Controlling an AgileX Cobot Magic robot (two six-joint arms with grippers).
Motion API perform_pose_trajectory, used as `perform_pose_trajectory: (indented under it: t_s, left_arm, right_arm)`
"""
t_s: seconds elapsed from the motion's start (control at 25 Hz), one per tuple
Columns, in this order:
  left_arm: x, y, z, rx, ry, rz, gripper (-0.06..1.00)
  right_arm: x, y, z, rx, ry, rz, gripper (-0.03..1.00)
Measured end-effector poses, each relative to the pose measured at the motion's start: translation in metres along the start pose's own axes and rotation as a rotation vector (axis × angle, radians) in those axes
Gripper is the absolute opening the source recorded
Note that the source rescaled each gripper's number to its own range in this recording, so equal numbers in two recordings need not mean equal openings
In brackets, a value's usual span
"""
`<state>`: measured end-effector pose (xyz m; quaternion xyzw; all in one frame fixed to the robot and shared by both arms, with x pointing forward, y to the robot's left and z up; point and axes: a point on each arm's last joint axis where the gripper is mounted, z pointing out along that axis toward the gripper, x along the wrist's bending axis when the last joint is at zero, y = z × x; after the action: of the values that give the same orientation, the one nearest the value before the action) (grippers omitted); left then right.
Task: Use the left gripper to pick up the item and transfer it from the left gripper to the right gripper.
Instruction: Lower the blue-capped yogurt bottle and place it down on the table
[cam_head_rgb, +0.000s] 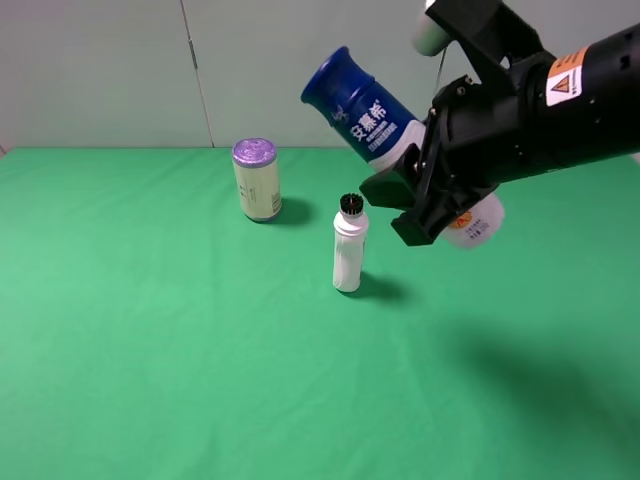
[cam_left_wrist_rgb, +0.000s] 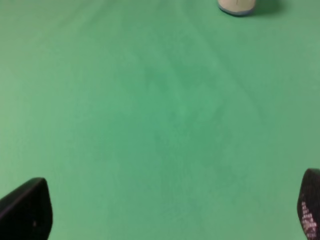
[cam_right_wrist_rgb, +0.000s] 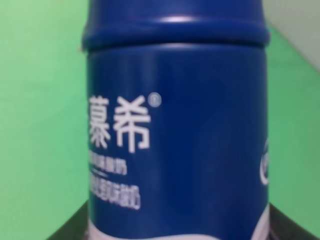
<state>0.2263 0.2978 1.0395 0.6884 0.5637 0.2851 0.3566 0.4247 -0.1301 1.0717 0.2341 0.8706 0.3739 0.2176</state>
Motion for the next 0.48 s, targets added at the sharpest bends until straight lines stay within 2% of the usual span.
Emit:
perform_pose_trajectory:
  t_s: [0.2,0.48]
  left_arm:
    - [0.0,0.0,0.0,0.0,0.0,0.0,1.0]
    - [0.0,0.0,0.0,0.0,0.0,0.0,1.0]
  right_arm:
    - [-0.031,-0.013,-0.006,0.101,-0.079,0.193,0.03]
    - [-0.082,-0.035,-0.026,0.227,-0.218,0.389,0.03]
